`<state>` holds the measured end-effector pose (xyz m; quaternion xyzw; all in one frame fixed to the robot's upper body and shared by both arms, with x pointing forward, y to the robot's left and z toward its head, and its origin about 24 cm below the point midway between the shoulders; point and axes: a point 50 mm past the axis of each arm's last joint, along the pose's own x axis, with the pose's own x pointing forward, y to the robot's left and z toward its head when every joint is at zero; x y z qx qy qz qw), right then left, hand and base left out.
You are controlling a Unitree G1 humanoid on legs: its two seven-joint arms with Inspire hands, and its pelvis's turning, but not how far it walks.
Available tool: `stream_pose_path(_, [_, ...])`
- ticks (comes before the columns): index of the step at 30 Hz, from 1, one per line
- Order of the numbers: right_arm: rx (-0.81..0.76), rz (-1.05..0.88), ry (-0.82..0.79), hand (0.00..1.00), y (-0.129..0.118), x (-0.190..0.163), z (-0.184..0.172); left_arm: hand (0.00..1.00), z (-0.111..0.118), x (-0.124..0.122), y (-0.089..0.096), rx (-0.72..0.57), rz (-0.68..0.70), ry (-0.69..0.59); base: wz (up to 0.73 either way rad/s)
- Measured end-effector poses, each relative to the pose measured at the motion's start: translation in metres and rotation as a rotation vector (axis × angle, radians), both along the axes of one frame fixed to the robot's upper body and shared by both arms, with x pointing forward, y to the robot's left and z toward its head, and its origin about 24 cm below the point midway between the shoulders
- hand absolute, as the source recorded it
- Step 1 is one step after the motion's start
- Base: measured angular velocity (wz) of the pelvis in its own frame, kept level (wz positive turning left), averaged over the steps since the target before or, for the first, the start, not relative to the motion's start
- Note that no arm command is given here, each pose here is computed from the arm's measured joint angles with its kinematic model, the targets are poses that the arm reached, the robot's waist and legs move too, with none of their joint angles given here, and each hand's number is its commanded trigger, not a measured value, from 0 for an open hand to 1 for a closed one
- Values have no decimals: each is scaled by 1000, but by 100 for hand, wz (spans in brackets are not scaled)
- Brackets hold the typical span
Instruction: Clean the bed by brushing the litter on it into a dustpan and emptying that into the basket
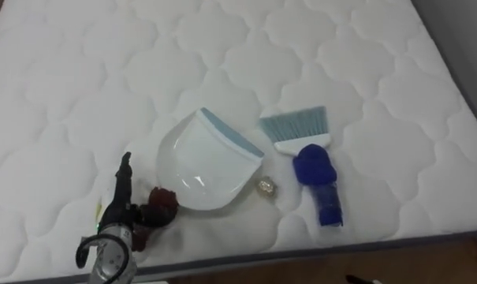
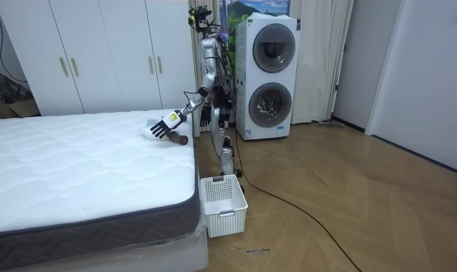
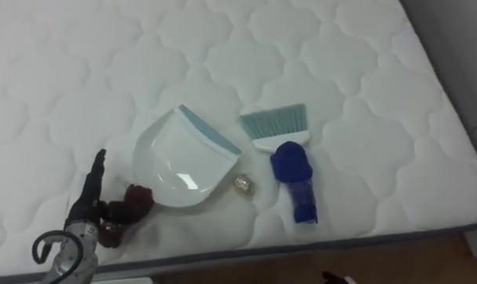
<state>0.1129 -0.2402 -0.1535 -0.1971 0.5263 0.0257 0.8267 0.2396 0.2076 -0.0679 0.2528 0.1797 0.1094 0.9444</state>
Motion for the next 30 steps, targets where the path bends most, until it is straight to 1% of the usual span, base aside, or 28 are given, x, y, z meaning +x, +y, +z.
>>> stream_pose_path(1, [-7,-3,-15,0,-1,3,1,0,1,1,2,10,5,-6,-74])
stream_pose_path(3, [-34,41,-87,0,2,27,8,0,2,0,20,44,71,-5,-66])
stream_pose_path(4, [-40,39,-87,0,1,27,8,0,2,1,21,51,72,1,8])
stream_pose_path(6, [-55,28,-45,0,0,20,5,0,6,12,20,64,65,0,38])
stream_pose_path(9, [-62,22,8,0,-1,10,2,0,12,22,19,73,63,-23,21])
stream_pose_path(10, [-65,26,10,0,-1,11,2,0,10,20,20,78,70,-11,-15])
stream_pose_path(12, [-62,34,3,0,1,15,3,0,-2,10,24,92,85,65,-18])
stream_pose_path(13, [-64,40,0,0,2,17,3,0,-4,9,25,92,86,77,-4])
stream_pose_path(18, [-65,54,-5,0,3,25,5,0,-6,15,24,21,98,127,4])
stream_pose_path(22, [-68,49,-27,0,1,32,8,0,-3,23,21,-9,89,135,10])
stream_pose_path(27, [-76,20,-51,0,-1,35,10,0,-5,21,21,-50,122,148,1])
stream_pose_path(30, [-79,29,-56,0,1,36,10,0,-5,22,19,-59,118,146,3])
